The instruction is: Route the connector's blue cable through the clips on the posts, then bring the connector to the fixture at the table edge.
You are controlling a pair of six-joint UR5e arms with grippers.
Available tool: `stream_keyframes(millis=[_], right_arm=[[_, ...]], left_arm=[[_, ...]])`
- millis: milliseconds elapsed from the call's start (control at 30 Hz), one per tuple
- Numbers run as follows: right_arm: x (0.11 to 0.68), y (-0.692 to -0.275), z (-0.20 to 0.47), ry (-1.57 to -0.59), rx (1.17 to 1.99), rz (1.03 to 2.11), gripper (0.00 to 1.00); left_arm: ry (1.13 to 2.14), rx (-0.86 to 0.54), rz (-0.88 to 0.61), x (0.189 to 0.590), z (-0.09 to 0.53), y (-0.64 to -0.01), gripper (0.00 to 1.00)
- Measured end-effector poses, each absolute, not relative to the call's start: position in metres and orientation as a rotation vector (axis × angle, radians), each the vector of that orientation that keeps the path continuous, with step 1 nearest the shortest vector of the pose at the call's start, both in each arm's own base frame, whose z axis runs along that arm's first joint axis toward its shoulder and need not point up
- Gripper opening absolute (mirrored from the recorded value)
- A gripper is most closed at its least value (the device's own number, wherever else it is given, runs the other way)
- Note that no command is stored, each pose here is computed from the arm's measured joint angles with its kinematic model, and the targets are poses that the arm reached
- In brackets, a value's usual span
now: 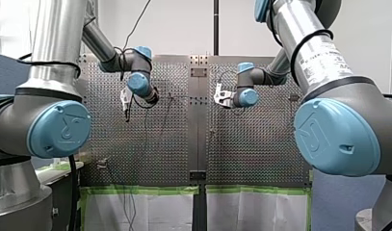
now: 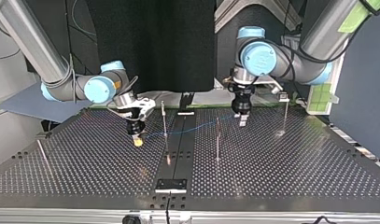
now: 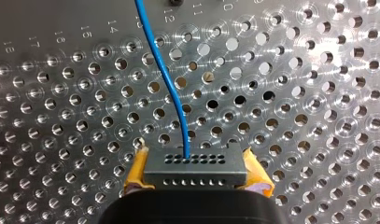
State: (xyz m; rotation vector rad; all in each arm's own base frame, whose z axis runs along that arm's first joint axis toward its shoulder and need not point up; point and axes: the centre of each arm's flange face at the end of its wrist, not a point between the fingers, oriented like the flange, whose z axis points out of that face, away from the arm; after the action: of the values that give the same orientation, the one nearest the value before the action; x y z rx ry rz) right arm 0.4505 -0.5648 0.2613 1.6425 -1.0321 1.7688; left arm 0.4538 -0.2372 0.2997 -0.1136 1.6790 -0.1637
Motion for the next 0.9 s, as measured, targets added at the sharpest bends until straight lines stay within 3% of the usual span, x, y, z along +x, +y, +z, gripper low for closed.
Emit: stream_keyframes(millis=[433, 900], right_arm=[[0.451, -0.565, 0.261, -1.033, 1.644, 1.769, 0.00], [0.451, -0.565, 0.261, -1.034, 1.644, 1.770, 0.00]], left_arm=[[1.642, -0.063, -0.257, 0.433, 0.327, -0.257, 1.00], [1.664, -0.040, -0.246, 0.418, 0.320, -0.265, 1.00]])
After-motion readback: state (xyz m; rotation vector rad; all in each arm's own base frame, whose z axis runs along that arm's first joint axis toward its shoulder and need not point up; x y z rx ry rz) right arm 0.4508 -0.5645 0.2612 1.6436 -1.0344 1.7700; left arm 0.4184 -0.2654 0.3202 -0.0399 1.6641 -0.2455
